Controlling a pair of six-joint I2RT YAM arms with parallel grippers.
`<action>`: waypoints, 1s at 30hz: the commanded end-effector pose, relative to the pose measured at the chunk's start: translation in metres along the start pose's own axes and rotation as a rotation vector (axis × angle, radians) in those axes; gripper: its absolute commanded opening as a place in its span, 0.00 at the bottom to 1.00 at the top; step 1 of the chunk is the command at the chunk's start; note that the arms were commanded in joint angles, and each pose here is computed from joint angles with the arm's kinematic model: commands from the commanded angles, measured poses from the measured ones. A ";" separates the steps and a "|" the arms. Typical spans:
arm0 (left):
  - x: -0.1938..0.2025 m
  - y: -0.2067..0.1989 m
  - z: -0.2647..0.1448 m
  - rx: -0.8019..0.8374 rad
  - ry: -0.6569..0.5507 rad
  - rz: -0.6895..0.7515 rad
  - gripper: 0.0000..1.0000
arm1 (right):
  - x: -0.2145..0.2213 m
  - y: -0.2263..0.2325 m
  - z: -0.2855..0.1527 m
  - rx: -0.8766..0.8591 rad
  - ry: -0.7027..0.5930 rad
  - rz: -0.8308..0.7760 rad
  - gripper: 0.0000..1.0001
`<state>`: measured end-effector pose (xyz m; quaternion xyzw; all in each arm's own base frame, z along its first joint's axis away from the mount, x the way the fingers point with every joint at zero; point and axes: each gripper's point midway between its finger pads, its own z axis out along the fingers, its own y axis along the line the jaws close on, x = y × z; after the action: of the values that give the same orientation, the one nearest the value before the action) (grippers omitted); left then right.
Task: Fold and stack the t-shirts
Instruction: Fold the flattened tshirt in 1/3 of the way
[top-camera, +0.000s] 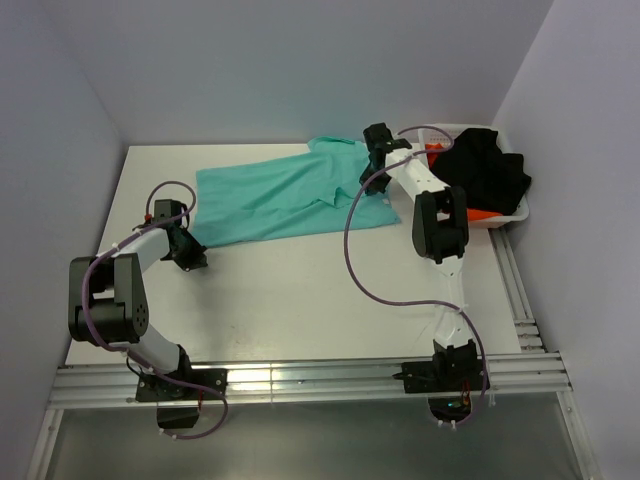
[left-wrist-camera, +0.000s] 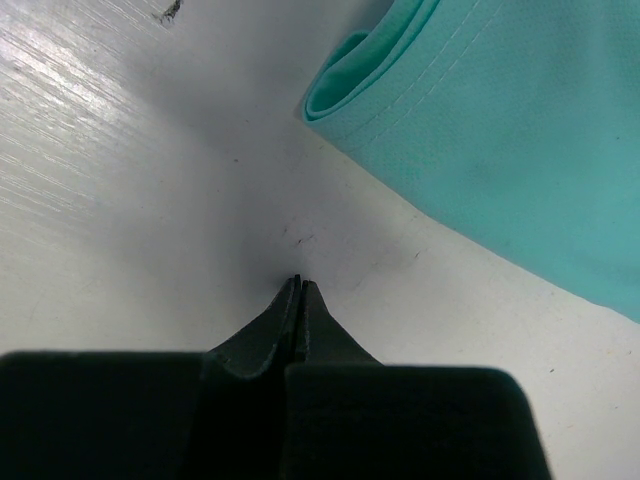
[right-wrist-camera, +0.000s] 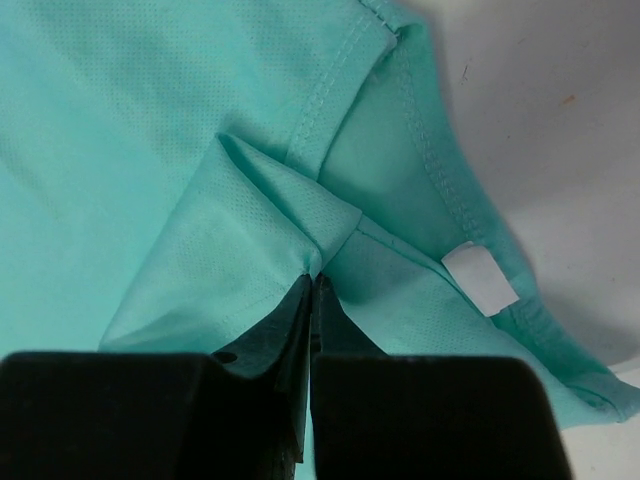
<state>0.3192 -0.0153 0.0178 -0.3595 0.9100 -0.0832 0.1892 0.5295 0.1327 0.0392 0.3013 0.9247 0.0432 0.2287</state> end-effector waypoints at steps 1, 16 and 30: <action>0.001 0.001 0.006 -0.003 0.004 -0.010 0.00 | -0.007 0.005 -0.003 0.011 -0.028 0.004 0.00; 0.008 0.006 0.010 -0.011 0.025 -0.002 0.00 | -0.046 0.112 -0.022 -0.433 -0.003 0.255 0.30; -0.006 -0.004 -0.011 0.012 -0.019 0.005 0.00 | -0.105 0.140 -0.087 -0.623 -0.167 0.266 0.93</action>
<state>0.3202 -0.0175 0.0178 -0.3576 0.9103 -0.0895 0.1883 0.6332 0.2099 0.0777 0.3769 0.8312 0.2987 0.2790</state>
